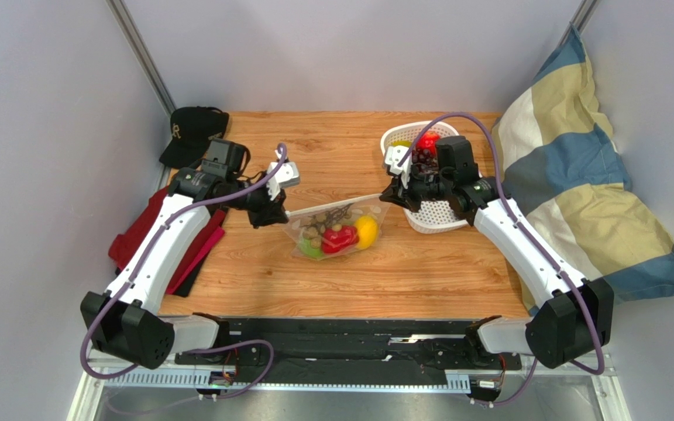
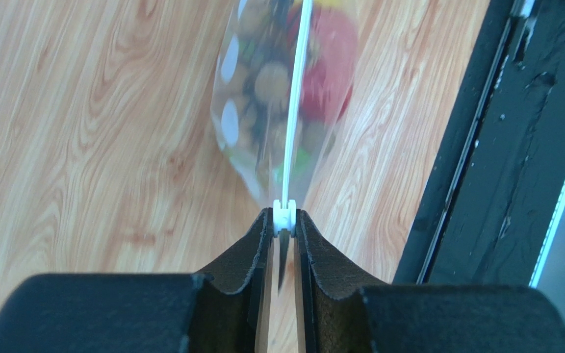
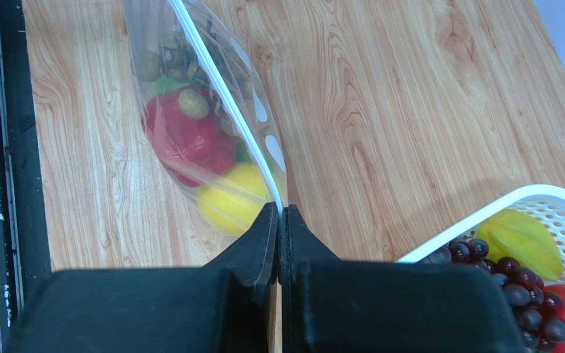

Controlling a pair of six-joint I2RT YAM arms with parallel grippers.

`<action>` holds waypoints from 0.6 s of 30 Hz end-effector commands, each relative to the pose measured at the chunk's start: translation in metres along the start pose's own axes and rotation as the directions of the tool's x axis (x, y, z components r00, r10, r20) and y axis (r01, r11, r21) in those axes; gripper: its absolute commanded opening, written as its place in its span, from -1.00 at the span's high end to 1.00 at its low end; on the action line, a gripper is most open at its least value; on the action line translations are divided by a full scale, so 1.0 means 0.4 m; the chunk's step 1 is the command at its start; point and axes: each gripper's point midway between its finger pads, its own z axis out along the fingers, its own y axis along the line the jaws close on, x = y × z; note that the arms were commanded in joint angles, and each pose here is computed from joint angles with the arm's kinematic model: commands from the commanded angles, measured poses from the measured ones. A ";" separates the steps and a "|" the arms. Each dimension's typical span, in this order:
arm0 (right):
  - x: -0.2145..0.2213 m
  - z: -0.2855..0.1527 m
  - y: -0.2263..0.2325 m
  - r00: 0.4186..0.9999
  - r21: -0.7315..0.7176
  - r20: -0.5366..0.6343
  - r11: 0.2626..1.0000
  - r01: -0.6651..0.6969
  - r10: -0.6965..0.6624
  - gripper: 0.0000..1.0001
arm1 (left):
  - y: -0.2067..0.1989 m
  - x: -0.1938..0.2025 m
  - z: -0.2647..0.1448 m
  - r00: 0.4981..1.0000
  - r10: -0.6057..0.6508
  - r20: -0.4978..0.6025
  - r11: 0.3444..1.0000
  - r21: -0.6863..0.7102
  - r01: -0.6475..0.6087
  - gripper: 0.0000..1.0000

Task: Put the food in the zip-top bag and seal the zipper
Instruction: Zip the zipper food storage bag at the center of the board.

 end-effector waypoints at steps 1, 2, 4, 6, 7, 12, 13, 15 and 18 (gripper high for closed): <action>0.000 -0.041 -0.027 1.000 0.086 -0.028 0.996 0.012 -0.010 1.00 | -0.007 0.084 -0.070 0.997 -0.020 -0.074 0.998 -0.055 0.016 0.59; 0.001 -0.042 -0.026 1.000 0.087 -0.031 0.996 0.004 -0.001 1.00 | 0.003 0.098 -0.084 0.996 -0.043 -0.077 0.996 -0.080 0.037 0.59; -0.003 -0.045 -0.026 1.000 0.092 -0.029 0.996 -0.004 0.006 1.00 | 0.011 0.113 -0.098 0.995 -0.063 -0.079 0.992 -0.111 0.054 0.59; -0.005 -0.049 -0.025 0.999 0.094 -0.031 0.996 -0.009 0.012 1.00 | 0.023 0.120 -0.112 0.993 -0.095 -0.067 0.986 -0.140 0.085 0.60; -0.008 -0.049 -0.025 1.000 0.093 -0.027 0.996 -0.010 0.013 1.00 | 0.023 0.120 -0.115 0.993 -0.102 -0.061 0.985 -0.145 0.093 0.60; -0.056 -0.052 0.008 0.999 0.047 0.011 0.998 -0.037 0.037 1.00 | 0.012 0.066 -0.122 0.994 -0.102 0.034 0.985 -0.136 0.106 0.85; -0.074 -0.059 0.015 0.999 0.037 0.019 0.999 -0.035 0.034 1.00 | 0.006 0.055 -0.128 0.994 -0.097 0.048 0.985 -0.138 0.103 0.88; -0.087 -0.070 0.064 0.999 -0.010 0.021 0.999 -0.044 0.044 1.00 | -0.015 0.040 -0.138 0.994 -0.080 0.069 0.989 -0.118 0.088 0.88; -0.097 -0.080 0.145 0.999 -0.068 0.018 0.997 -0.028 0.030 1.00 | -0.053 0.041 -0.147 0.994 -0.067 0.088 0.992 -0.102 0.076 0.81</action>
